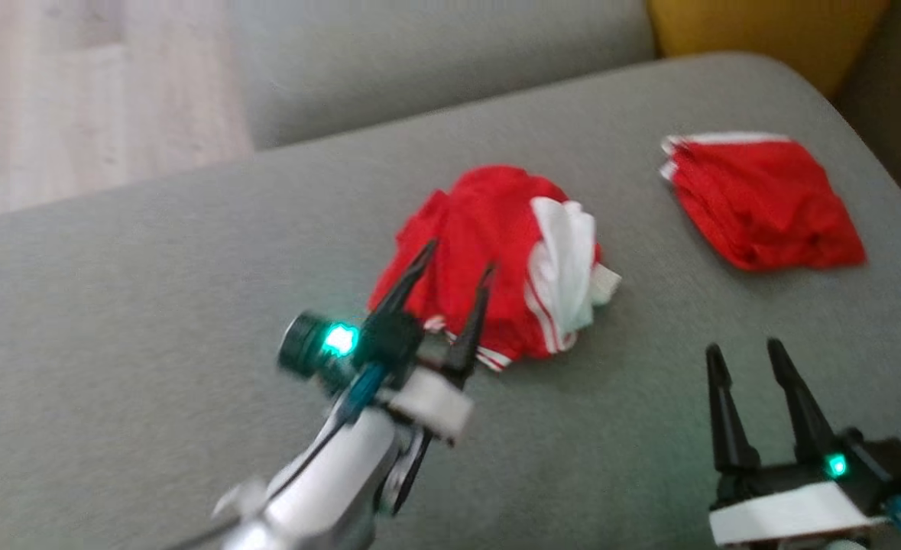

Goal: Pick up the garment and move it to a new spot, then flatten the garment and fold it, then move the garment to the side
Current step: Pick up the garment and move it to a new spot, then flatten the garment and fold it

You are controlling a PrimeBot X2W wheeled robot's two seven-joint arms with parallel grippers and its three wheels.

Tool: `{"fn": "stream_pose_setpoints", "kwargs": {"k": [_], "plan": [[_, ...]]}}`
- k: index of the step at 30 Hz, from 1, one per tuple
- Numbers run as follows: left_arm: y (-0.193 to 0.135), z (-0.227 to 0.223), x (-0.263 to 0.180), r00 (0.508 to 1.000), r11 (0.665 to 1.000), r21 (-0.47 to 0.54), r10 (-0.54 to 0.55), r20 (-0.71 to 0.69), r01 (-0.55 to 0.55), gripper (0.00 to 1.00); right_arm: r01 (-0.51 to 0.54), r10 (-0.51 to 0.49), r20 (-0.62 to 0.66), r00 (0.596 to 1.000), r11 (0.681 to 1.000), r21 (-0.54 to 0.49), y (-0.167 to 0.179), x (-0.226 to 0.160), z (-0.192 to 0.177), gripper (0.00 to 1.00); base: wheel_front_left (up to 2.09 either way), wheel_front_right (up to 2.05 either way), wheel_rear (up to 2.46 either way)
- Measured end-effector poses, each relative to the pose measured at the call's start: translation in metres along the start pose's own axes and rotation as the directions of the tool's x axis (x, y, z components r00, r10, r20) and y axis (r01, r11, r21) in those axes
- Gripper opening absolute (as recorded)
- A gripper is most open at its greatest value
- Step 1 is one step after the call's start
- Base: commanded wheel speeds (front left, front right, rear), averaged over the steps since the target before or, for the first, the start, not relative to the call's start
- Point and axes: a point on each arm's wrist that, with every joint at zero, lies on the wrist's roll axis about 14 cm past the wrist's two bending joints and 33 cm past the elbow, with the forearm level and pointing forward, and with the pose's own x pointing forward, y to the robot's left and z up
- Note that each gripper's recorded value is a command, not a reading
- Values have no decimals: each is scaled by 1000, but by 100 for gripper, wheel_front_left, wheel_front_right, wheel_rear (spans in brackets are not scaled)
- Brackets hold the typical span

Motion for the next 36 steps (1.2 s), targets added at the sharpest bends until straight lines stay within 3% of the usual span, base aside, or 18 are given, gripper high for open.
{"fn": "stream_pose_setpoints", "kwargs": {"k": [4, 10, 20, 36], "plan": [[47, 9, -50, 975, 976, -6, 217, 48, -217, 100, -36, 36, 28, 999, 999, 3, 10, 1, 7, 100, 0, 0, 0], [83, 6, -140, 870, 873, -15, 488, 75, -488, 100, -90, 90, 15, 996, 996, -8, 26, -11, 1, 100, 0, 0, 0], [56, -27, -215, 814, 814, 29, 581, 2, -581, 100, -143, 143, -8, 990, 990, -15, 42, -27, -7, 100, 0, 0, 0], [60, -17, -207, 820, 820, 20, 571, 40, -572, 100, -145, 145, -17, 989, 989, -11, 43, -31, -11, 100, 0, 0, 0]]}}
